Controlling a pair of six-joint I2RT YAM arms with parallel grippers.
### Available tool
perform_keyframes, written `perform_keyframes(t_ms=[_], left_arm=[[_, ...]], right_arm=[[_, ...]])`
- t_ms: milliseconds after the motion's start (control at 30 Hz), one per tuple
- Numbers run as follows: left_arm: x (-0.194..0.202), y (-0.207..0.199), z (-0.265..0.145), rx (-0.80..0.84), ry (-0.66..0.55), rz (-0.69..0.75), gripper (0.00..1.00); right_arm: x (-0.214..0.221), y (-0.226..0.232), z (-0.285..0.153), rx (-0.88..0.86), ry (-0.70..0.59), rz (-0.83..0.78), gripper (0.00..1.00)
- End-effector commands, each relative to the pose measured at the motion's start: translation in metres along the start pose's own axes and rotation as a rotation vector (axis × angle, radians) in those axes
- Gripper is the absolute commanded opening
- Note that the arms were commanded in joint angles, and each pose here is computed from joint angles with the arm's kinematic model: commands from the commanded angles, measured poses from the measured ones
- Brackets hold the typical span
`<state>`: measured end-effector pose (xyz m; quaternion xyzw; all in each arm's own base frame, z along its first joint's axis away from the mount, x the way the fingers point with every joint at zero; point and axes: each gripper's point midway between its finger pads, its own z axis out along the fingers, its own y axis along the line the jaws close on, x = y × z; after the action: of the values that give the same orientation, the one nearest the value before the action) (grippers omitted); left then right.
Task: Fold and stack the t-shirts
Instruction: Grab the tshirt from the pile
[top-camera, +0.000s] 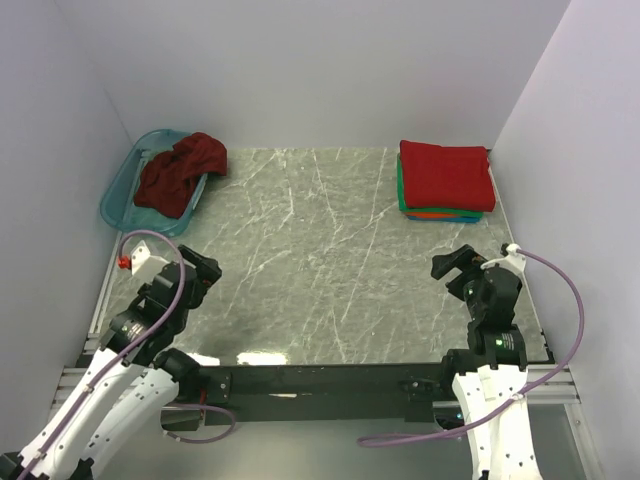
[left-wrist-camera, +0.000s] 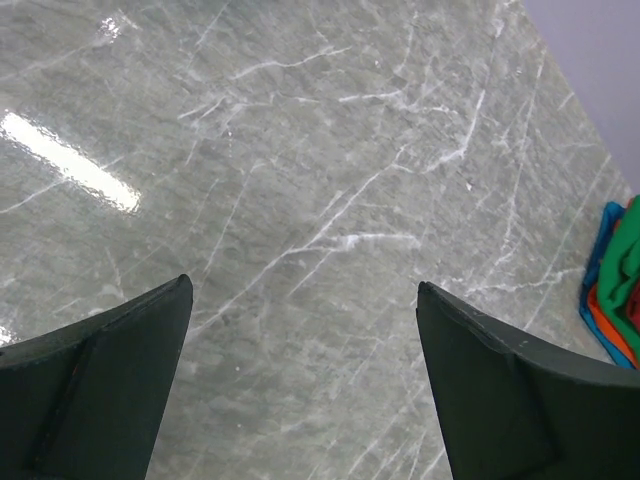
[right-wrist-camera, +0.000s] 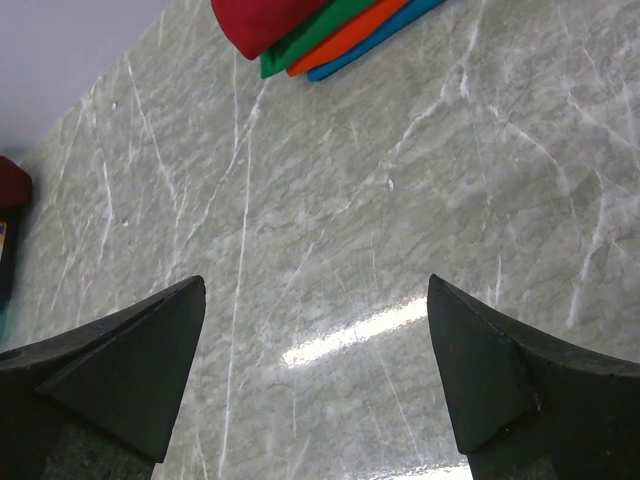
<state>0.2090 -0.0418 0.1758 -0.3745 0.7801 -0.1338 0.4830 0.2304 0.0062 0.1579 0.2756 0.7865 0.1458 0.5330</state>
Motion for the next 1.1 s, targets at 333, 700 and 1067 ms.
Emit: perform_keyframes(t_ms=[333, 700, 1067], left_arm=[[-0.088, -0.09, 0.054, 0.035, -0.225, 0.014, 1.0], [-0.166, -0.117, 0.191, 0.031, -0.169, 0.036, 0.99], [-0.159, -0.102, 0.295, -0.047, 0.008, 0.143, 0.98]], right_arm=[[-0.013, 0.002, 0.006, -0.005, -0.079, 0.024, 0.98], [0.001, 0.001, 0.014, -0.036, -0.043, -0.002, 0.98], [0.007, 0.001, 0.019, -0.047, -0.014, -0.013, 0.98]])
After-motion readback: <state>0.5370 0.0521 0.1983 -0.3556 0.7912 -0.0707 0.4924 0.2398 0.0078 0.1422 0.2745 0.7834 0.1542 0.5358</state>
